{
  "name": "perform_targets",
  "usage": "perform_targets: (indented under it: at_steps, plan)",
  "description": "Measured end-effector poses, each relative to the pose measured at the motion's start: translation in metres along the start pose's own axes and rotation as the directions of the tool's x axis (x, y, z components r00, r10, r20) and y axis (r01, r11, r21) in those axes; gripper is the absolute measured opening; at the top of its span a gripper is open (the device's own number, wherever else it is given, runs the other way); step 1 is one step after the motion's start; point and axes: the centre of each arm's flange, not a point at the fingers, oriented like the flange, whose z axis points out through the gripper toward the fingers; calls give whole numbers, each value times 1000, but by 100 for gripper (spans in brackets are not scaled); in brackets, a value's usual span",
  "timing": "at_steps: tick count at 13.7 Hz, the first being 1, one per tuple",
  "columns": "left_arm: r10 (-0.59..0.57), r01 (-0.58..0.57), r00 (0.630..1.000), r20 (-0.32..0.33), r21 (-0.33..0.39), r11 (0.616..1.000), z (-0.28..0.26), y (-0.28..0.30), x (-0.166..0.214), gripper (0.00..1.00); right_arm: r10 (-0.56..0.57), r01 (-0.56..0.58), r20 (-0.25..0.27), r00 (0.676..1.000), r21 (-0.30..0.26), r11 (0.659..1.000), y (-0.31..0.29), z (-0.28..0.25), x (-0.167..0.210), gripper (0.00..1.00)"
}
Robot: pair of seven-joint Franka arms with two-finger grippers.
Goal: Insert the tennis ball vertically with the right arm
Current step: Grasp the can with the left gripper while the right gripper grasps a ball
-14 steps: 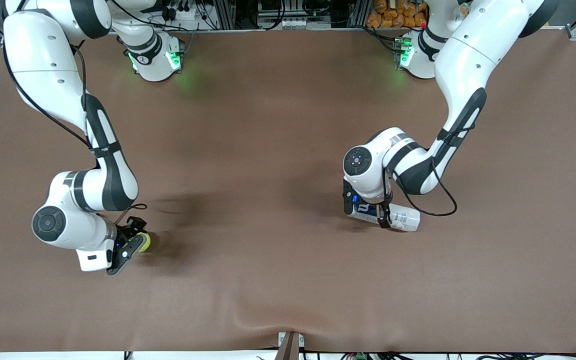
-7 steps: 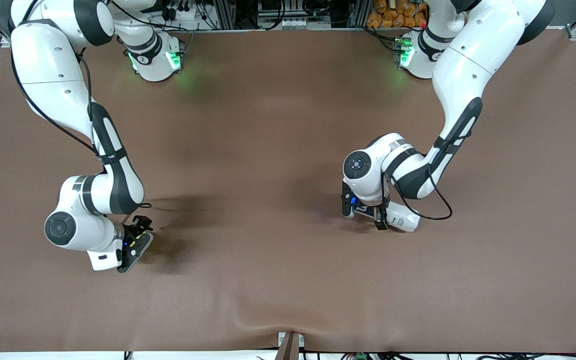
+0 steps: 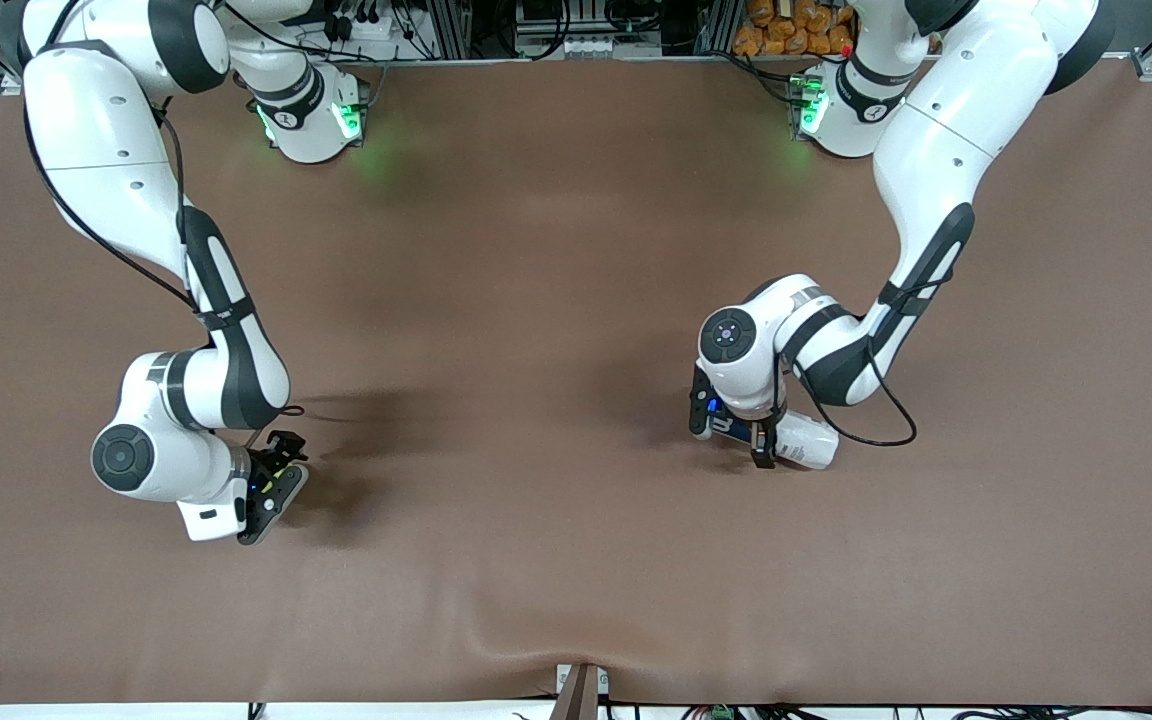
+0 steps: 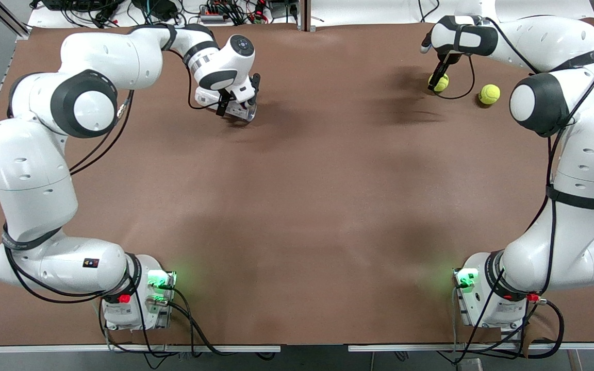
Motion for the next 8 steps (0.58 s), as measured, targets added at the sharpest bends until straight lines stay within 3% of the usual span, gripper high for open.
perform_targets:
  at_steps: [5,8]
  plan:
    - [33,-33,999,9,20,999,-1,-1,1,73,3,-3,-3,1000,5,1000,1,1,-2,100]
    - [36,-36,999,8,23,999,-1,-1,2,68,6,-6,-4,1000,11,1000,1,4,-3,100]
